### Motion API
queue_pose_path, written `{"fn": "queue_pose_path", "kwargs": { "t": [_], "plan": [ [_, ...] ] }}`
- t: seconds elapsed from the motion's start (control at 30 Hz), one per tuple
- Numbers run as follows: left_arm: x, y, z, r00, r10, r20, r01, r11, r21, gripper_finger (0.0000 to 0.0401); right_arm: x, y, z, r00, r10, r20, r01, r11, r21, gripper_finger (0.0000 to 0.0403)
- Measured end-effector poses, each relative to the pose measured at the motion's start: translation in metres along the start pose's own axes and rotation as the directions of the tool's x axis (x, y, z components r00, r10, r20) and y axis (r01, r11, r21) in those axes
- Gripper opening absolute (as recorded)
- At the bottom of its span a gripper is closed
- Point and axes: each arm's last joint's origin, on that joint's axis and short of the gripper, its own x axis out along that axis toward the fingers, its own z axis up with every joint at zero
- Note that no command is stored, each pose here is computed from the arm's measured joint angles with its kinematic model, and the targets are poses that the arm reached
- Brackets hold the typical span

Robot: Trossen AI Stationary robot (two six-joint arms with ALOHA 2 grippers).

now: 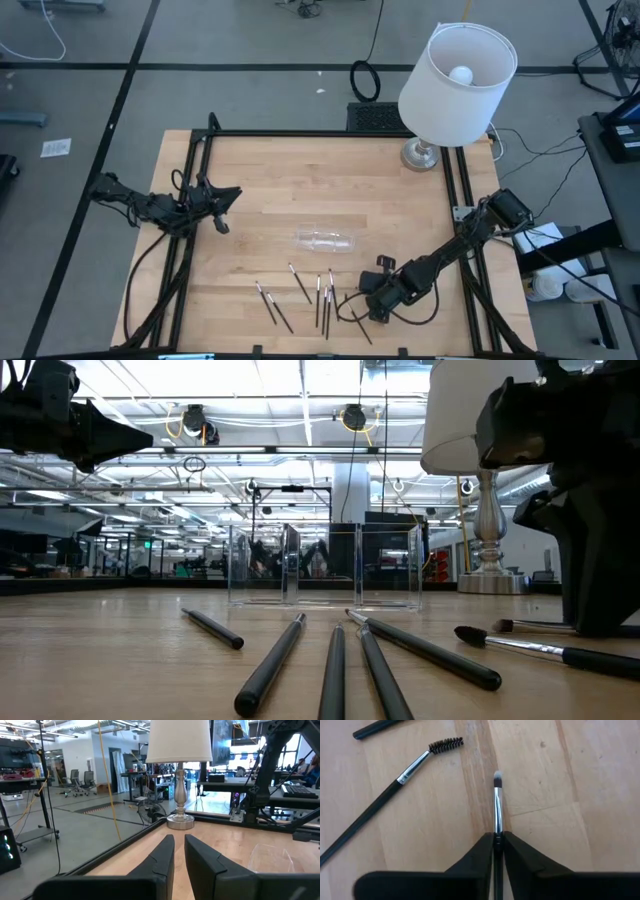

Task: Pick & Place Makeup Supplies
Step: Put the makeup brush into the transparent organizer

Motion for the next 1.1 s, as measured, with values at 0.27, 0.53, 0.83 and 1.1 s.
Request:
{"fn": "queue_pose_path", "kwargs": {
  "t": [0.27,0.53,0.83,1.1],
  "plan": [
    [0.0,0.0,0.0,1.0,-0.001,0.0,0.001,1.0,0.0,0.0051,0.001,-0.003,0.006,1.0,0.027,-0.007,-0.027,0.999,0.028,0.0092],
    [0.0,0.0,0.0,1.0,0.0,0.0,0.0,1.0,0.0,0.0051,-0.002,0.0,0.015,0.998,0.067,0.01,-0.068,0.998,0.018,0.0114],
    [0.0,0.0,0.0,1.0,0.0,0.0,0.0,1.0,0.0,0.0051,-0.009,0.0,0.036,0.994,0.056,0.092,-0.054,0.998,-0.023,0.0116],
    [0.0,0.0,0.0,1.0,0.0,0.0,0.0,1.0,0.004,0.0051,-0.008,-0.004,0.042,0.993,0.073,0.091,-0.07,0.997,-0.038,0.0116]
  ]
}}
